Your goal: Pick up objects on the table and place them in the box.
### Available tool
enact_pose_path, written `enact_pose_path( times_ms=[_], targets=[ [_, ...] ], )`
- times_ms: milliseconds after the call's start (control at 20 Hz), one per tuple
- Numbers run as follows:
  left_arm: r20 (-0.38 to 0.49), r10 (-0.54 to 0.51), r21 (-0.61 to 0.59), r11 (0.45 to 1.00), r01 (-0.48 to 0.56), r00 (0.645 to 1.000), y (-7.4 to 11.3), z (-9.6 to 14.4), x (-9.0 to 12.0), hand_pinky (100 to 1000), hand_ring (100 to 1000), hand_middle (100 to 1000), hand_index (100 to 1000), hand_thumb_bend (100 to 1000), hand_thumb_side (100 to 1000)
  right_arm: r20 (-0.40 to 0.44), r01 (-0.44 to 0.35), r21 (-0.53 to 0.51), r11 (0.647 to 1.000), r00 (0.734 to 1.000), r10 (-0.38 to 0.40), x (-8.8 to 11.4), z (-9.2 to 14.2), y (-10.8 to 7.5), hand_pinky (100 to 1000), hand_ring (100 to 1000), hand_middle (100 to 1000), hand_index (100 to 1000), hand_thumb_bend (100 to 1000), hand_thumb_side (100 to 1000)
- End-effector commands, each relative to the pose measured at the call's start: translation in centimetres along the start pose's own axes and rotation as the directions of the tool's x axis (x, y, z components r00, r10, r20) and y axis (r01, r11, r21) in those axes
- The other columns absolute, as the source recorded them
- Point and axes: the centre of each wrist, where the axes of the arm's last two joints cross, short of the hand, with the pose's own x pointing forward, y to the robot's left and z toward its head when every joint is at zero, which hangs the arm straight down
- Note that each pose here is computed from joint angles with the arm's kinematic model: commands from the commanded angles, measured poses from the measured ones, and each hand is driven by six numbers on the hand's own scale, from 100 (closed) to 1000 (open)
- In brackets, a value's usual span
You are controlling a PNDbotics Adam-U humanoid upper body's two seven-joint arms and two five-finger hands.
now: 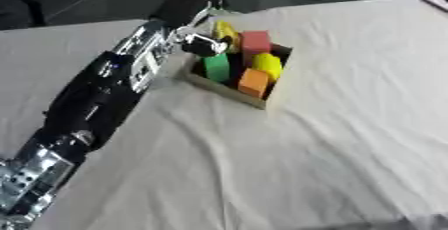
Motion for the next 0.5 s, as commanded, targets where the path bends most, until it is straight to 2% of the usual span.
enact_pose_path(
  times_ms=[50,100,300,500],
  targets=[
    [0.004,0.023,0.120,0.993,-0.023,1.000,2.8,0.9,-1.1,725,678,633,783,173,422,0.012,-0.016,-0.005,1.000,1.000,0.016,0.5,-0.1,-0.5,738,750,764,898,100,436],
    [0.005,0.040,0.143,0.989,-0.041,0.999,2.9,1.5,-1.3,724,677,632,782,213,375,0.008,-0.016,-0.002,1.000,1.000,0.016,0.5,-0.1,-0.5,738,750,764,898,100,455],
    [-0.007,0.117,0.236,0.965,-0.112,0.993,2.9,4.0,-2.1,715,661,614,764,140,384,0.002,0.003,0.019,1.000,1.000,-0.003,0.5,-0.1,-0.1,736,749,763,898,100,457],
    [-0.042,0.229,0.321,0.925,-0.204,0.972,2.0,6.2,-1.6,714,661,613,762,100,388,-0.004,0.030,0.040,0.999,1.000,-0.030,0.6,-0.1,0.4,733,749,764,900,100,463]
  ],
)
